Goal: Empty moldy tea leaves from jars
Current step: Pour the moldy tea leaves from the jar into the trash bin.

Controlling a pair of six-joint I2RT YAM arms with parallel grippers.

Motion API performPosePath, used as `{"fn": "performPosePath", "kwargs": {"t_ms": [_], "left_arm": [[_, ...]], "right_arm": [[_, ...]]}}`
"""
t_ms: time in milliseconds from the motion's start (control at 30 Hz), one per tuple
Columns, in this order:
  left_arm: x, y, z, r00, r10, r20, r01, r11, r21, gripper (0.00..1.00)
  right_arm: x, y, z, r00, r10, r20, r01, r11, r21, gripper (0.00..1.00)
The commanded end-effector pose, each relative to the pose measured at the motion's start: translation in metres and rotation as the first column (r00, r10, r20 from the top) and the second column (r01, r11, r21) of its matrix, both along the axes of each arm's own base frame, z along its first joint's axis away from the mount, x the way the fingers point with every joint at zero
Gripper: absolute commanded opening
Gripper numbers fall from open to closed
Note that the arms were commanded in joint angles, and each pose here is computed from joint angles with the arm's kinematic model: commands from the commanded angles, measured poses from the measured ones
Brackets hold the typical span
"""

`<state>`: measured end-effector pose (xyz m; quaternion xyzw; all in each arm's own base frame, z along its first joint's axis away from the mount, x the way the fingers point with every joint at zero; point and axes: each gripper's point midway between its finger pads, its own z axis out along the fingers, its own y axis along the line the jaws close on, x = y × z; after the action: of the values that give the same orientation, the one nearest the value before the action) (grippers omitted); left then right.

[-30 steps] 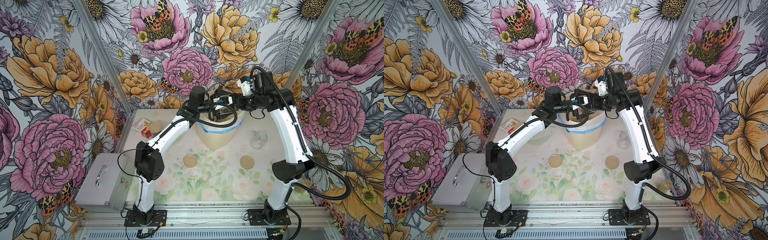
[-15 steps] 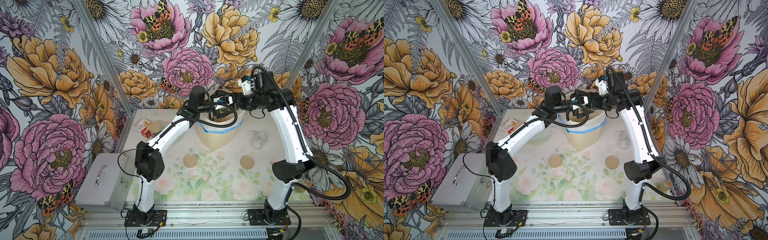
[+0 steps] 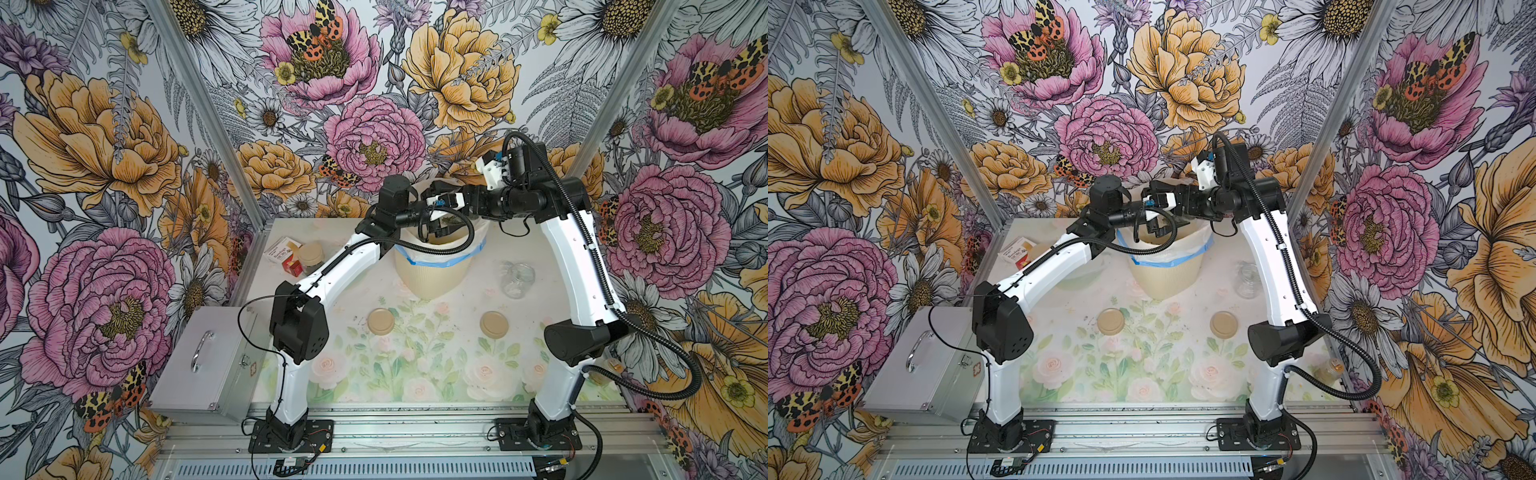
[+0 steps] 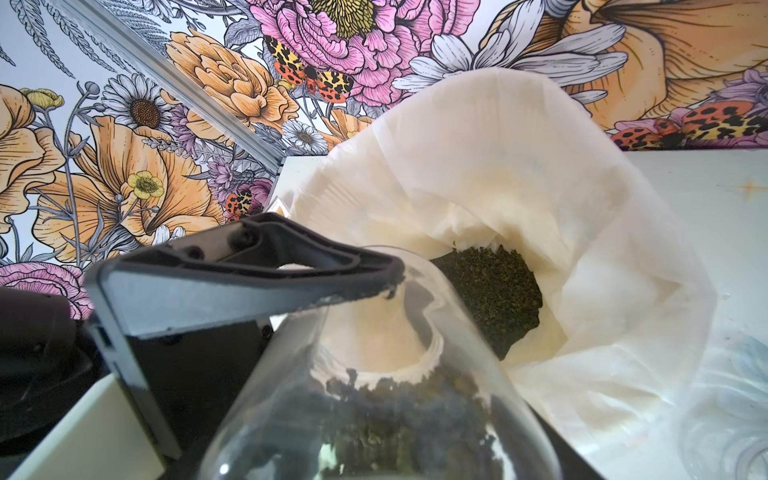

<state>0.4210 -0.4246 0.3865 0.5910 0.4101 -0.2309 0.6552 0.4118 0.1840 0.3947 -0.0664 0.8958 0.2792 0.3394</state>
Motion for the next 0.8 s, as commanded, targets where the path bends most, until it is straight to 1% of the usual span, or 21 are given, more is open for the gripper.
{"fn": "performPosePath", "kwargs": {"t_ms": [0,133,400,767], "left_arm": [[0.02,0.015,-0.001,0.996,0.089,-0.019,-0.089,0.996,-0.015,0.66],[0.021,0.019,0.001,0.996,0.091,-0.016,-0.091,0.996,-0.017,0.66],[0.022,0.023,0.002,0.996,0.093,-0.016,-0.093,0.996,-0.018,0.66],[0.022,0.024,0.01,0.996,0.086,-0.022,-0.088,0.994,-0.068,0.65]], "right_arm": [[-0.018,0.018,0.031,0.996,0.067,0.056,-0.071,0.994,0.087,0.86],[-0.018,0.015,0.03,0.997,0.059,0.057,-0.063,0.995,0.073,0.9],[-0.02,0.017,0.024,0.997,0.075,0.032,-0.077,0.995,0.069,0.91],[-0.021,0.017,0.025,0.996,0.082,0.035,-0.084,0.994,0.069,0.94]]}}
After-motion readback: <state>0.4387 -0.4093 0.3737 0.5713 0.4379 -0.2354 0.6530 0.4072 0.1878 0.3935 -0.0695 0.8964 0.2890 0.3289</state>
